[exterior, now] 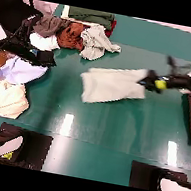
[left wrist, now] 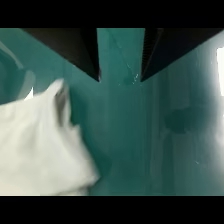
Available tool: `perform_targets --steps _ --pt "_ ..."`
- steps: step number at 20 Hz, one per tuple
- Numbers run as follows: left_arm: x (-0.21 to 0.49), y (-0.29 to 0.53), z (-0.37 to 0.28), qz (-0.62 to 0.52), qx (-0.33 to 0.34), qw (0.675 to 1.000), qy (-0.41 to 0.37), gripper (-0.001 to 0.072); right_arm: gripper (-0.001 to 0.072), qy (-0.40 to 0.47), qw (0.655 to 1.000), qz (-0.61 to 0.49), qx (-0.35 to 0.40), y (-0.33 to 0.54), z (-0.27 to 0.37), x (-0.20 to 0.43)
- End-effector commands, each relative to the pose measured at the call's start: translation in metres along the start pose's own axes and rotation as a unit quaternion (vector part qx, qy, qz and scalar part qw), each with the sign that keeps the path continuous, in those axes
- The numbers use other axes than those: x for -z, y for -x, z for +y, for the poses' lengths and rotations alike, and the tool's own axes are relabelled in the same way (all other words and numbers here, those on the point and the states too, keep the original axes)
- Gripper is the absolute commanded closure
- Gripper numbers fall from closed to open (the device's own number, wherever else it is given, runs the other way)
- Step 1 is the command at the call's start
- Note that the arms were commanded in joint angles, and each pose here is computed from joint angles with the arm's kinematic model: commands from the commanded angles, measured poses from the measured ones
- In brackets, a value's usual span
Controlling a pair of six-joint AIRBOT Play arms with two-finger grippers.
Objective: Fold the shirts.
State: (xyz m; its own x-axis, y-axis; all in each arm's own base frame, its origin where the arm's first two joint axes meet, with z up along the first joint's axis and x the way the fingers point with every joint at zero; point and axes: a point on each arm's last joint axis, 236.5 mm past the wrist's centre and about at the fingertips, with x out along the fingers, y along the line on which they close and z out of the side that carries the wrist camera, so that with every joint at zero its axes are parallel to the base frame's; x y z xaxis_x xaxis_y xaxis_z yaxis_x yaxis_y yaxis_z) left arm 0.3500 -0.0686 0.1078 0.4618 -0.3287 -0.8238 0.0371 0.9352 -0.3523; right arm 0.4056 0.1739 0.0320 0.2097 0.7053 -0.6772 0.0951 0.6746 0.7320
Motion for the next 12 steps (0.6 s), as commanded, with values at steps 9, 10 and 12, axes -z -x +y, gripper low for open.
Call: perform_targets --steps 9,10,12 --pt "-0.012 0.001 -0.020 -0.025 0.042 0.999 -0.012 0.0412 0.0685 -0.050 0.900 -0.432 0.032 0.277 -0.041 -0.054" --pt "-0.014 0.001 -0.020 -0.029 0.041 0.999 -0.012 0.0412 0.0686 -0.040 0.901 -0.430 0.029 0.286 -0.033 -0.068" --pt "-0.016 0.001 -0.020 -0.034 0.042 0.998 -0.011 0.0412 0.0686 -0.018 0.906 -0.422 0.024 0.302 -0.019 -0.098"
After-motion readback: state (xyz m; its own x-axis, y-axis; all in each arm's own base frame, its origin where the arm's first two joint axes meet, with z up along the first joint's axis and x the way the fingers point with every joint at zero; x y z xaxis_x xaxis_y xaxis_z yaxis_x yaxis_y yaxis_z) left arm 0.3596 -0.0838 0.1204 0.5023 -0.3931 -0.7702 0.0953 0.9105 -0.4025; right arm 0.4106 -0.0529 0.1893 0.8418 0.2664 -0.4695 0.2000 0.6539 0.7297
